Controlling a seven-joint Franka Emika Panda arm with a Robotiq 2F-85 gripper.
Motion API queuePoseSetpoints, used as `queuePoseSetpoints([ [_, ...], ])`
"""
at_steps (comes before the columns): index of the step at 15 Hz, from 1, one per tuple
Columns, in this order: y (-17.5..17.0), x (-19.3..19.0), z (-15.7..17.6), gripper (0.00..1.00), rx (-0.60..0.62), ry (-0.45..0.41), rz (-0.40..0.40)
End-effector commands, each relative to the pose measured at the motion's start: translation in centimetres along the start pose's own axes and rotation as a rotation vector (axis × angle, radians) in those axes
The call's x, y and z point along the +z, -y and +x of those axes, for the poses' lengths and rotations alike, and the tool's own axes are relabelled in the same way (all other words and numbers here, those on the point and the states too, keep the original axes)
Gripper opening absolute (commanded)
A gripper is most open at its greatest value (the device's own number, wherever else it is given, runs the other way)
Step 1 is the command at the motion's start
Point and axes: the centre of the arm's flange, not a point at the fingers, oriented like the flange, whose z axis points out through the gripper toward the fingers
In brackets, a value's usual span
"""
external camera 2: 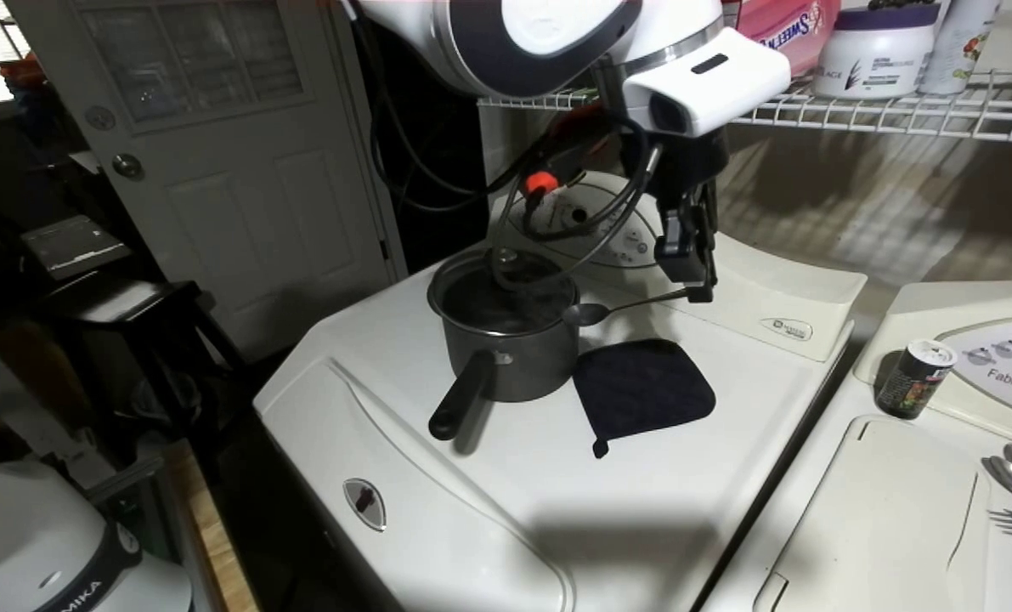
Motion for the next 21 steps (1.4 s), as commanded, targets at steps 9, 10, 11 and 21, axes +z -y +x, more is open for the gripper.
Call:
queuePoseSetpoints([
  [9,0.7,-6.5,-6.9,0.05,0.068,-0.254,0.093],
  [10,0.8,-6.9,-7.2,0.05,0.072,-0.279,0.095],
  [11,0.8,-7.3,-7.4,0.05,0.073,-0.31,0.096],
  [21,1.8,-8.0,-6.6,0.05,0.049,-0.37,0.08],
])
